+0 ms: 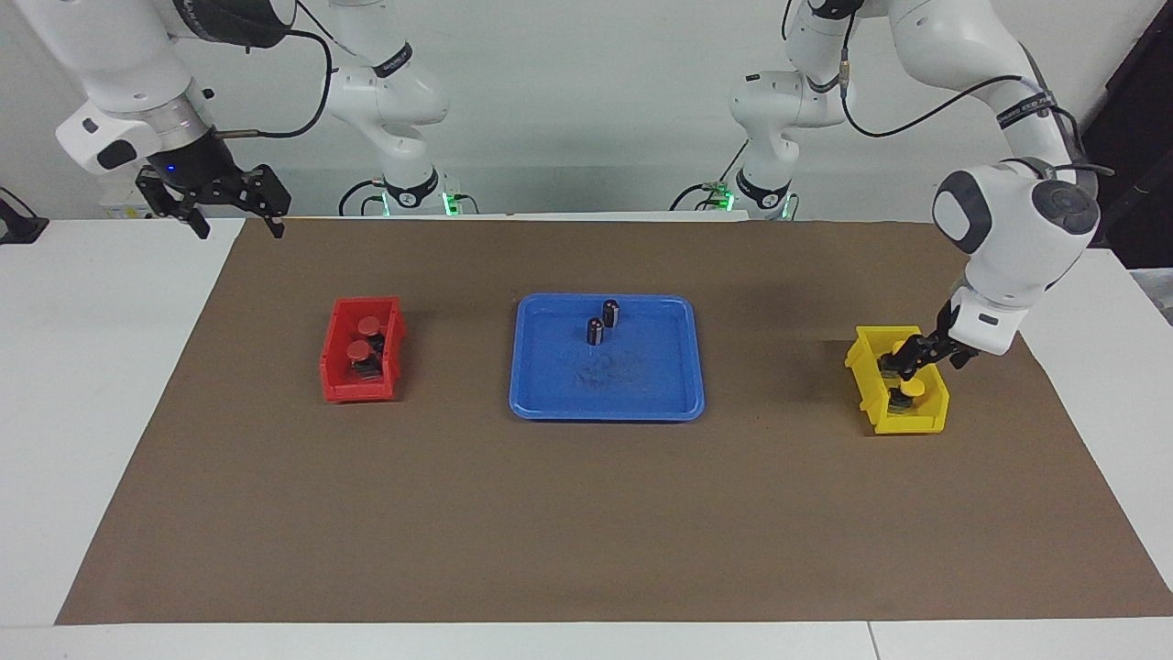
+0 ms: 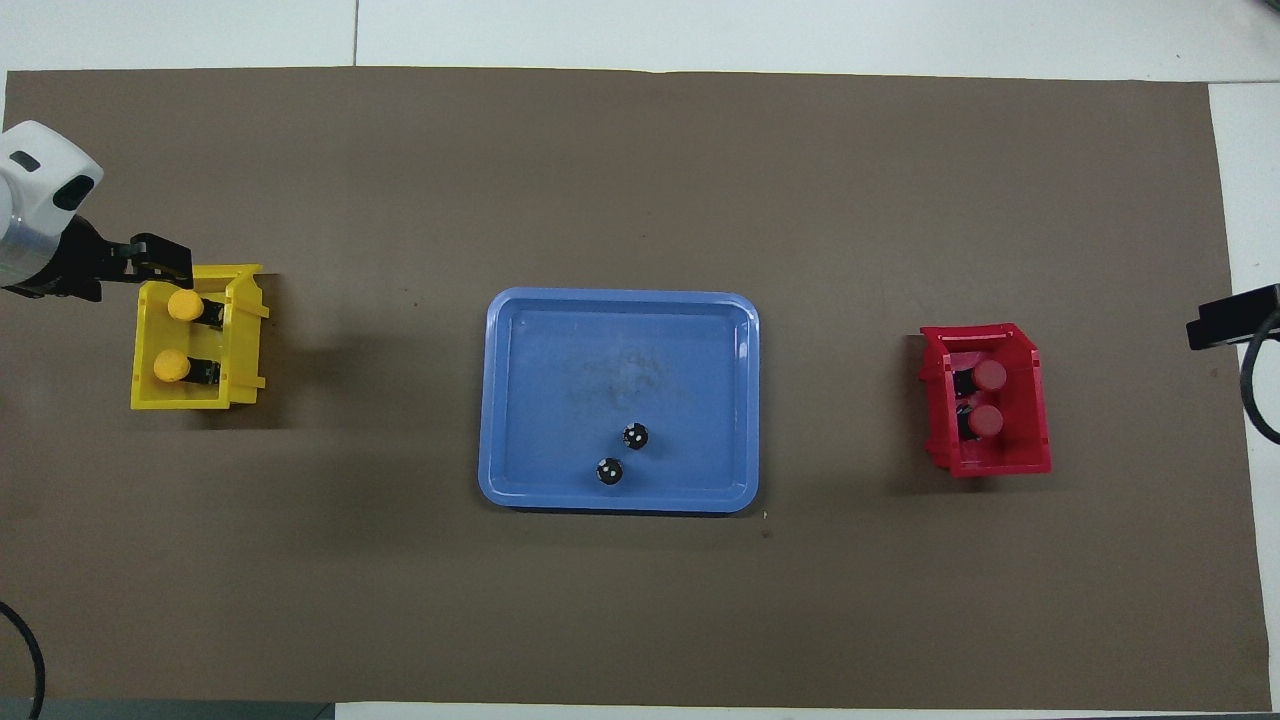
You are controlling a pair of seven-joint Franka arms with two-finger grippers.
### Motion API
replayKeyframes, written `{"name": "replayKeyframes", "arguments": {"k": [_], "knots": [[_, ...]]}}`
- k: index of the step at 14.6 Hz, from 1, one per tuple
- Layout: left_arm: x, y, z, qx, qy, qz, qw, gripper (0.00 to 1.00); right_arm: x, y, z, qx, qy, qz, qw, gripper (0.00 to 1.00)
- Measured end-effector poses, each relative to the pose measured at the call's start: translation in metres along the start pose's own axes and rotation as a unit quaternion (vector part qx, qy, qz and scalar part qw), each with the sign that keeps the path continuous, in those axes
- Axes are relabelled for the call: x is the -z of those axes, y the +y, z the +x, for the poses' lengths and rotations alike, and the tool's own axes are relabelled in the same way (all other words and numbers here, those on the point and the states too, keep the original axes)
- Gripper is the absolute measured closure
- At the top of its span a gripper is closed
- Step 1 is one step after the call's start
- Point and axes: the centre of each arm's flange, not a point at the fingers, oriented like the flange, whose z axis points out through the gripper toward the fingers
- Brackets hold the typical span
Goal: Sort red and yellow buttons by color
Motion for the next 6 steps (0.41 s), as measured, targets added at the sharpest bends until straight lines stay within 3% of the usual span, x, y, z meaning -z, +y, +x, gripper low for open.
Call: {"name": "replayKeyframes", "arguments": {"k": [6], "knots": [[0.107,0.024,-0.057,-0.047,0.011,-0.012,0.999,0.0,0.001,0.0,0.0,-0.001,0.001,0.0,1.0,0.0]]}}
